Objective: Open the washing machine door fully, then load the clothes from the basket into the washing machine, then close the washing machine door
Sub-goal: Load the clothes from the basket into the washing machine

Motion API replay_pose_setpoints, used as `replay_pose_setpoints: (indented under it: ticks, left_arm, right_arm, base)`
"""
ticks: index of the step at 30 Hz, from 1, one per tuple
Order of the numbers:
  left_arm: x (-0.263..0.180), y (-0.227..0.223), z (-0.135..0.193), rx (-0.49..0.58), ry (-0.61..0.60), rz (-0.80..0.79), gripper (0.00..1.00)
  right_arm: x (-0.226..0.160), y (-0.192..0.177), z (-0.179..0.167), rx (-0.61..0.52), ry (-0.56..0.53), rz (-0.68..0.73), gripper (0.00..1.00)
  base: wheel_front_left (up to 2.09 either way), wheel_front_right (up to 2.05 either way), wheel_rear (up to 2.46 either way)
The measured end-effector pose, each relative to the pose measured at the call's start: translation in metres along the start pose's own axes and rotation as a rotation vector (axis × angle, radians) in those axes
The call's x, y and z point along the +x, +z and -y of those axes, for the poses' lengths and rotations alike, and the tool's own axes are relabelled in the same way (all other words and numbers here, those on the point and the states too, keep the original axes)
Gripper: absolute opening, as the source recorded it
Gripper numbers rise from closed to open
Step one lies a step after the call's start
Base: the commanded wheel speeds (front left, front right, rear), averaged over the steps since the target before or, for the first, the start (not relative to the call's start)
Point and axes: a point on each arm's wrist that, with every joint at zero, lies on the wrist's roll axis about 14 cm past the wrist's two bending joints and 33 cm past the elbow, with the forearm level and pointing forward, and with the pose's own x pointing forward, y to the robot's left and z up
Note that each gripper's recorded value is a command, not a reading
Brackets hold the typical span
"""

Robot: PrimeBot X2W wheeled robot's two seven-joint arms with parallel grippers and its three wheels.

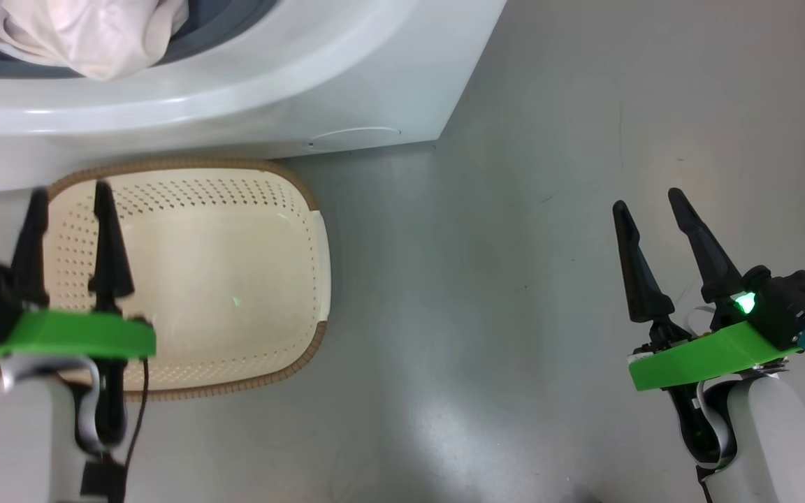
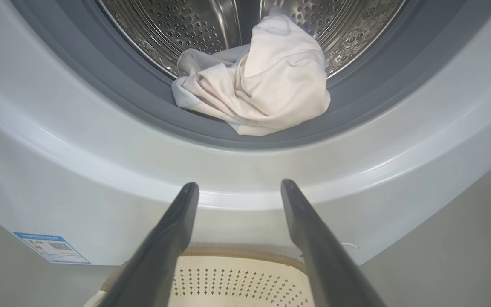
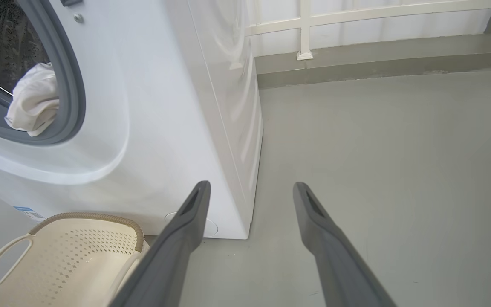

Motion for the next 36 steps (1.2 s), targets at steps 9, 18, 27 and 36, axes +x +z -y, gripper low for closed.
replay_pose_setpoints:
  ticks: [9, 18, 27, 36]
  left_arm:
    - [0.041, 0.015, 0.014, 0.046, -0.074, 0.029, 1.0]
    - [0.074, 0.019, 0.029, 0.065, -0.129, 0.023, 1.0]
    - [0.094, 0.017, 0.04, 0.083, -0.158, -0.005, 1.0]
    - [0.104, 0.011, 0.041, 0.1, -0.167, -0.052, 0.38]
  right_arm:
    - [0.003, -0.008, 0.0, 0.003, 0.002, -0.015, 1.0]
    - [0.008, -0.01, 0.0, 0.003, 0.004, -0.015, 1.0]
    - [0.007, -0.009, 0.001, 0.001, 0.001, -0.016, 1.0]
    - [0.005, -0.006, 0.002, 0.0, -0.005, -0.01, 1.0]
  base:
    - [0.0, 0.0, 0.0]
    - [0.0, 0.0, 0.0]
    - [0.0, 0.0, 0.0]
    - [0.0, 0.0, 0.0]
